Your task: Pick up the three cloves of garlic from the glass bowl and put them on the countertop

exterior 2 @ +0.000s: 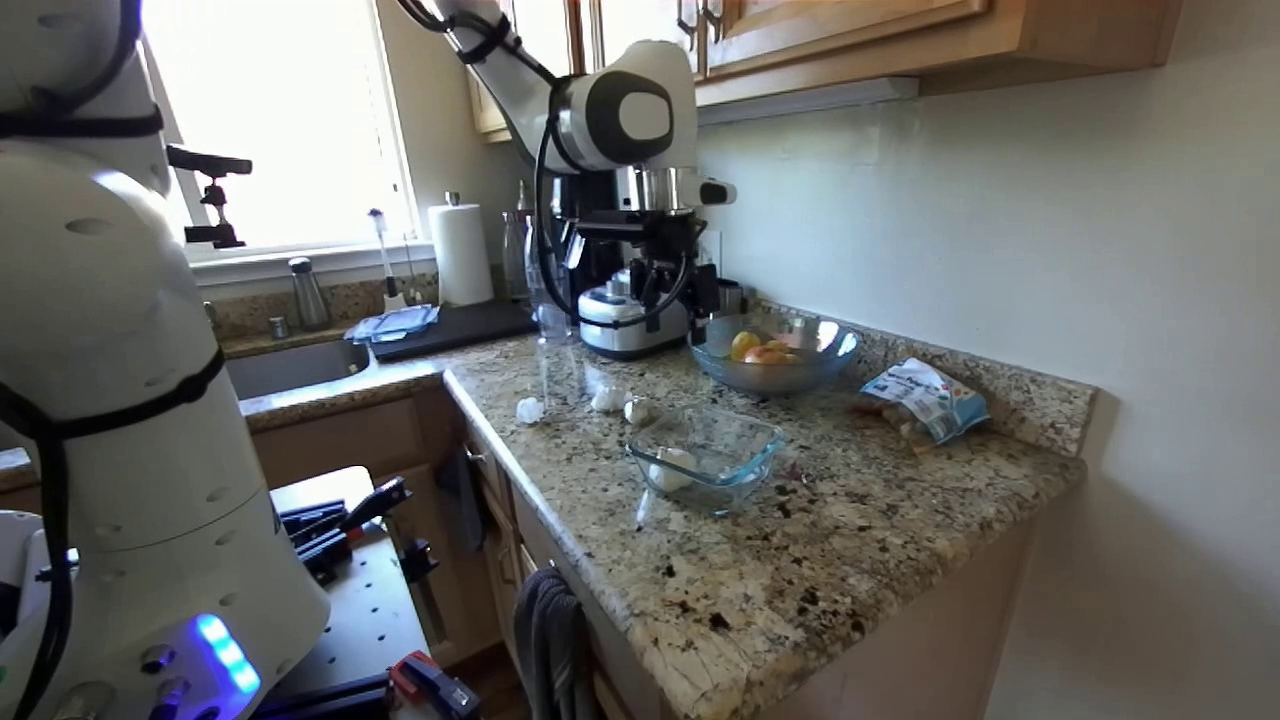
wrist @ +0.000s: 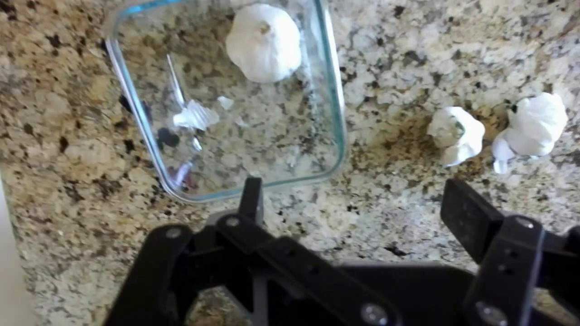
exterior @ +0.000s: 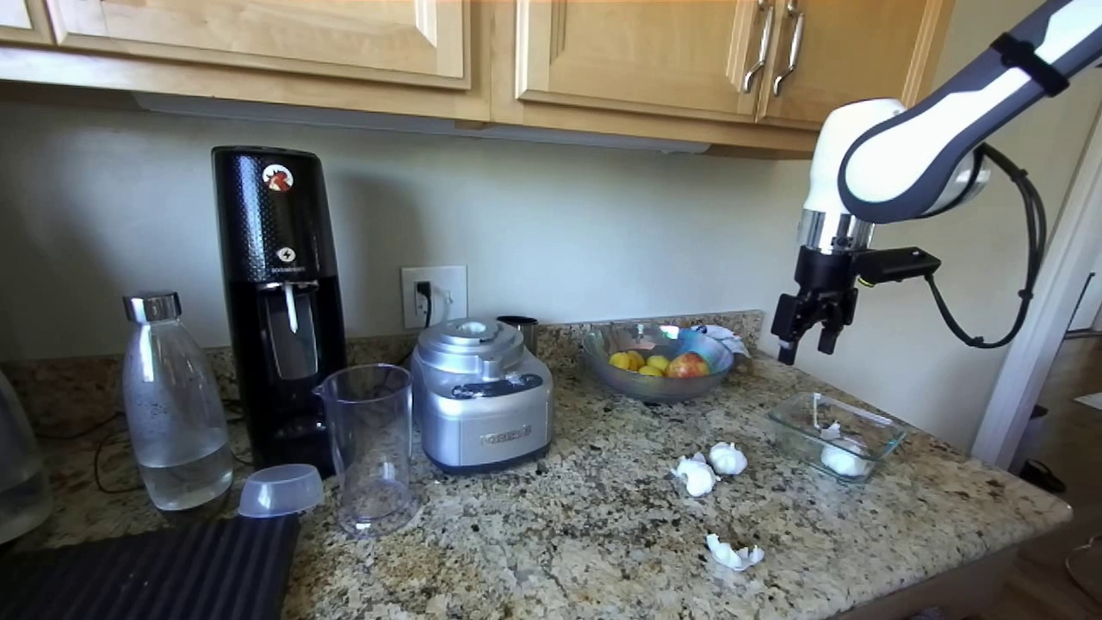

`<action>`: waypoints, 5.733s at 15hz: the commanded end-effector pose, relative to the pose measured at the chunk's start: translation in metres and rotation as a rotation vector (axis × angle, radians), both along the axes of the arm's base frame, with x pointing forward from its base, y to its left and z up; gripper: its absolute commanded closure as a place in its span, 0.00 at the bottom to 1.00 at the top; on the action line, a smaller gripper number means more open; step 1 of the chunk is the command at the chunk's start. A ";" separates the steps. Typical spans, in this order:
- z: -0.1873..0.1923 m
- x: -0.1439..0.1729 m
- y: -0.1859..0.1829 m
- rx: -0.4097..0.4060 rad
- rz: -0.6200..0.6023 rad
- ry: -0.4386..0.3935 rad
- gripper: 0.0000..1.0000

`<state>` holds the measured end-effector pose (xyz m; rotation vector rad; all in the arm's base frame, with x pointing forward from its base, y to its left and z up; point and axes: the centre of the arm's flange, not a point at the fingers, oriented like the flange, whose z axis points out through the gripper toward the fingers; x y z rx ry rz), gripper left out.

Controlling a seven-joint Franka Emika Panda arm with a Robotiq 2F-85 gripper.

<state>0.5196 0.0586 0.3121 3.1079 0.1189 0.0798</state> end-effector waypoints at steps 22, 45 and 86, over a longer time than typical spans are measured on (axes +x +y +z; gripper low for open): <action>-0.110 -0.036 -0.091 0.039 -0.077 0.151 0.00; -0.140 -0.038 -0.081 0.035 0.358 0.183 0.00; -0.139 -0.029 -0.089 -0.071 0.154 0.080 0.62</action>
